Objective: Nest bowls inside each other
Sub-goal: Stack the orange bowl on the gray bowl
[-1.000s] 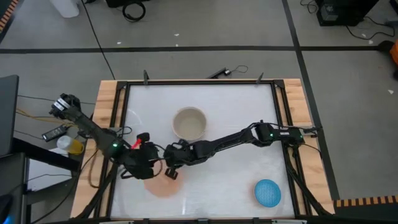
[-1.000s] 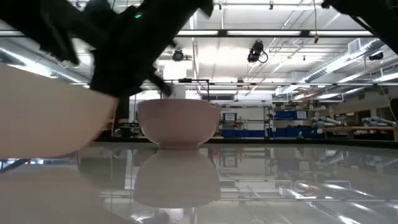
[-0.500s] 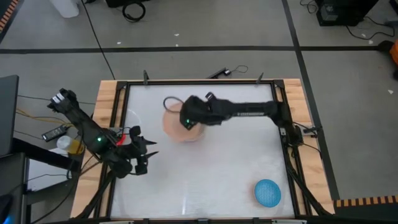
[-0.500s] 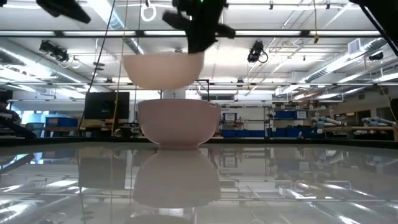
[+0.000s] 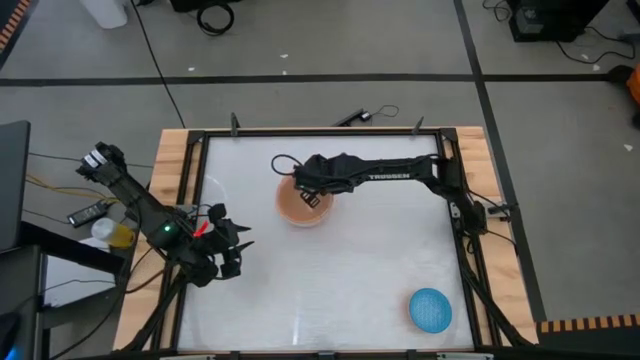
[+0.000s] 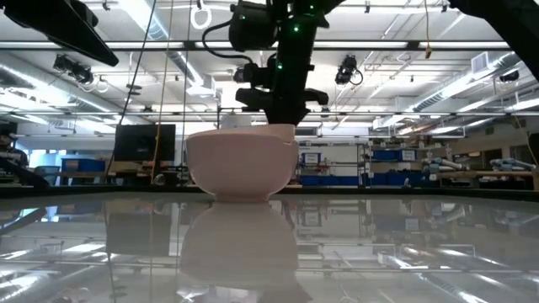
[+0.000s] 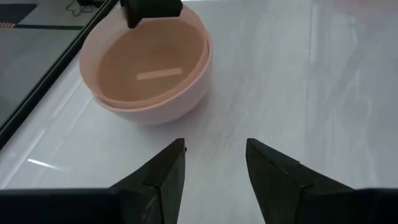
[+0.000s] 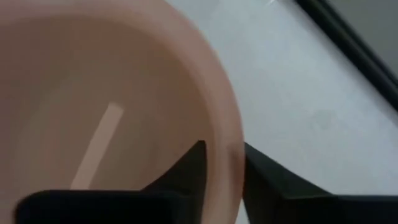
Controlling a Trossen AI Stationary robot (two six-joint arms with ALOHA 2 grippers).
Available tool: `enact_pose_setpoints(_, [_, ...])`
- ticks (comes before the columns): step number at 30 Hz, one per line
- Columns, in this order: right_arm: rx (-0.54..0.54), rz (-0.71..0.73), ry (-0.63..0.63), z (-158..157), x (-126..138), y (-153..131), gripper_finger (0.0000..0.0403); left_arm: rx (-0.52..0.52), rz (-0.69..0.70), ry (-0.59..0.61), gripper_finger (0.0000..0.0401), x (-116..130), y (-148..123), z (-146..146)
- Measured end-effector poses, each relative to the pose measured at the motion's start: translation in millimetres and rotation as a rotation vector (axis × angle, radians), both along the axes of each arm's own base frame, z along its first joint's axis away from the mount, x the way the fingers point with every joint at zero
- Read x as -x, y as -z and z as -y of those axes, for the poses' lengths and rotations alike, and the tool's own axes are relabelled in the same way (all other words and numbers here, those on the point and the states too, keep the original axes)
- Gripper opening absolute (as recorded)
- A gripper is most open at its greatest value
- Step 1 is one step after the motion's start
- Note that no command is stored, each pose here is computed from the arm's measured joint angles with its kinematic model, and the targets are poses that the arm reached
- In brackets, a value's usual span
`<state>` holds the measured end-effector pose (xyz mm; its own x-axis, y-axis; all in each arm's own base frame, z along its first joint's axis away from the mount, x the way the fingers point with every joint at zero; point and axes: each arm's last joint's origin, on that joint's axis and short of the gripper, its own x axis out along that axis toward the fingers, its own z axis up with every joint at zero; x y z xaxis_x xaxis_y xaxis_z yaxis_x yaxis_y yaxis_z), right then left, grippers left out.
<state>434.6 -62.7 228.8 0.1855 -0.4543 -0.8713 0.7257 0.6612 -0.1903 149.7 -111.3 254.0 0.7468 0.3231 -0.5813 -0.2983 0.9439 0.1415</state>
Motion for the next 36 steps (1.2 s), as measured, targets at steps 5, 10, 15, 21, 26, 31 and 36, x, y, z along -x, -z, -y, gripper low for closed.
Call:
enact_pose_setpoints(5, [-0.027, -0.080, -0.001, -7.2, 11.1, -4.6, 0.0159, 0.010, 0.005, 0.000, 0.0172, -0.2, -0.2, 0.6])
enact_pose_setpoints(10, [0.065, -0.223, 0.044, -24.1, 42.8, -32.4, 0.0188, 0.034, -0.010, 0.008, 0.0172, 0.0, 0.4, 1.2])
enact_pose_setpoints(15, [0.106, -0.150, 0.017, -54.6, 61.2, -66.0, 0.0186, 0.033, -0.005, 0.008, 0.0172, 0.4, 0.3, 1.7])
enact_pose_setpoints(21, [0.052, 0.040, -0.068, -67.2, 51.4, -80.8, 0.0173, 0.017, 0.033, -0.026, 0.0172, -2.2, -1.2, -0.5])
enact_pose_setpoints(26, [0.054, -0.047, -0.045, -67.2, 57.9, -66.8, 0.0170, 0.040, 0.030, 0.002, 0.0172, 0.2, -1.2, 4.1])
enact_pose_setpoints(31, [0.033, -0.117, 0.047, -61.2, 68.5, -33.0, 0.0169, 0.033, 0.027, 0.014, 0.0172, 1.0, -1.1, 5.0])
enact_pose_setpoints(36, [-0.091, -0.070, -0.008, -62.8, 62.4, -0.3, 0.0169, 0.026, 0.024, 0.016, 0.0172, 0.7, -1.1, 4.6])
